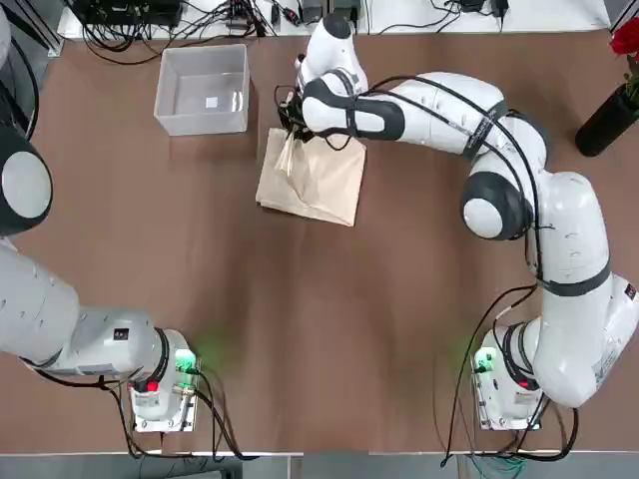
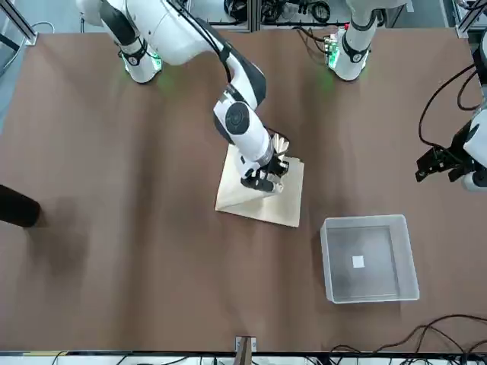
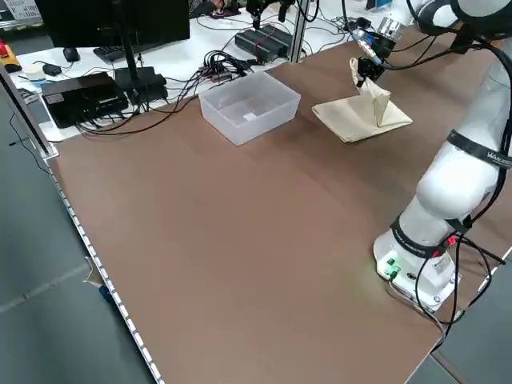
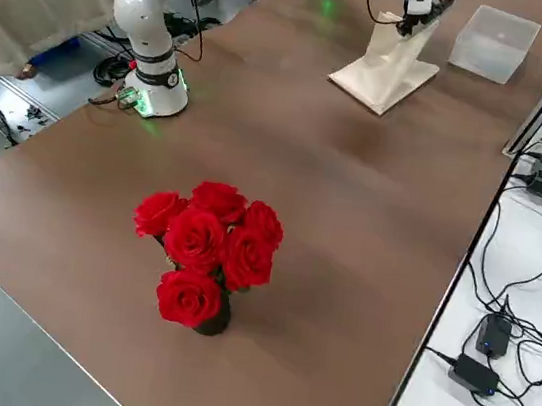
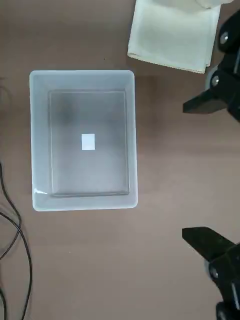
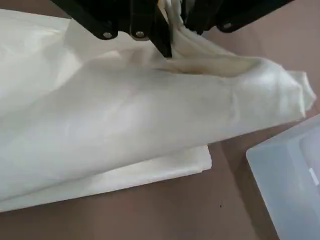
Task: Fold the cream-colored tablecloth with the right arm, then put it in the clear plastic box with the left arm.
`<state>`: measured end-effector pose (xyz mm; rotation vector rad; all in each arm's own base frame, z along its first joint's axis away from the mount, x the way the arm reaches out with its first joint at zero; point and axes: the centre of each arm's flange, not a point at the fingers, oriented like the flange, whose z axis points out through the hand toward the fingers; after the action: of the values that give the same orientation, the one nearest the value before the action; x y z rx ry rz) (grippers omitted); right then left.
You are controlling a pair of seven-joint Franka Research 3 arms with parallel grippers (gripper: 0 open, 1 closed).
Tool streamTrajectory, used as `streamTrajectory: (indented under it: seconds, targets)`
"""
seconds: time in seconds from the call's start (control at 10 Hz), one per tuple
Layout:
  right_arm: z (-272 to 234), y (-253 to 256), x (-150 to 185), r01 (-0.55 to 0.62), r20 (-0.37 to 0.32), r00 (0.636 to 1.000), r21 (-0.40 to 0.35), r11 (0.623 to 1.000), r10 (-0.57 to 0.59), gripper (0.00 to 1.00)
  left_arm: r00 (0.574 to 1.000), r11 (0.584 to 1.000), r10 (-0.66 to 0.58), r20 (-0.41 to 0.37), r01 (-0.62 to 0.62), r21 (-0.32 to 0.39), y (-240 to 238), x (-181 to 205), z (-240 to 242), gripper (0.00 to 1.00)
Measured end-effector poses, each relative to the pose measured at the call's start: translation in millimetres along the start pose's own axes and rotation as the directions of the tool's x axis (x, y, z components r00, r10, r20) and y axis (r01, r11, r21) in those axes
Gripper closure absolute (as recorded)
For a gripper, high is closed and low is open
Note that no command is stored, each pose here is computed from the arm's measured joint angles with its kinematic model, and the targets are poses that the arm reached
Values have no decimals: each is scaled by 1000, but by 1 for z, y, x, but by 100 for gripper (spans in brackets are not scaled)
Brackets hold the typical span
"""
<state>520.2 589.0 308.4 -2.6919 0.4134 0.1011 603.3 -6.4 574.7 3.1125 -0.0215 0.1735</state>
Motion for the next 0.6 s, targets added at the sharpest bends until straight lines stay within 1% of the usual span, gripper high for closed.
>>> streamTrajectory:
  seconds: [0.2,0.3,0.4,0.6]
  targets:
    - [2,0,-1,1,-2,1000,3,1000,-1,89,1000,1000,0,-2,0,0,0,0,-1,0]
    - [3,0,-1,1,-4,1000,7,1000,-1,81,1000,1000,0,-2,0,0,0,0,-1,0]
    - [3,-1,-1,2,-7,1000,12,1000,-1,70,1000,1000,0,-2,0,0,0,0,-1,0]
    - [4,-2,-2,3,-10,1000,18,1000,-3,70,1000,1000,3,-2,-3,0,2,0,-1,0]
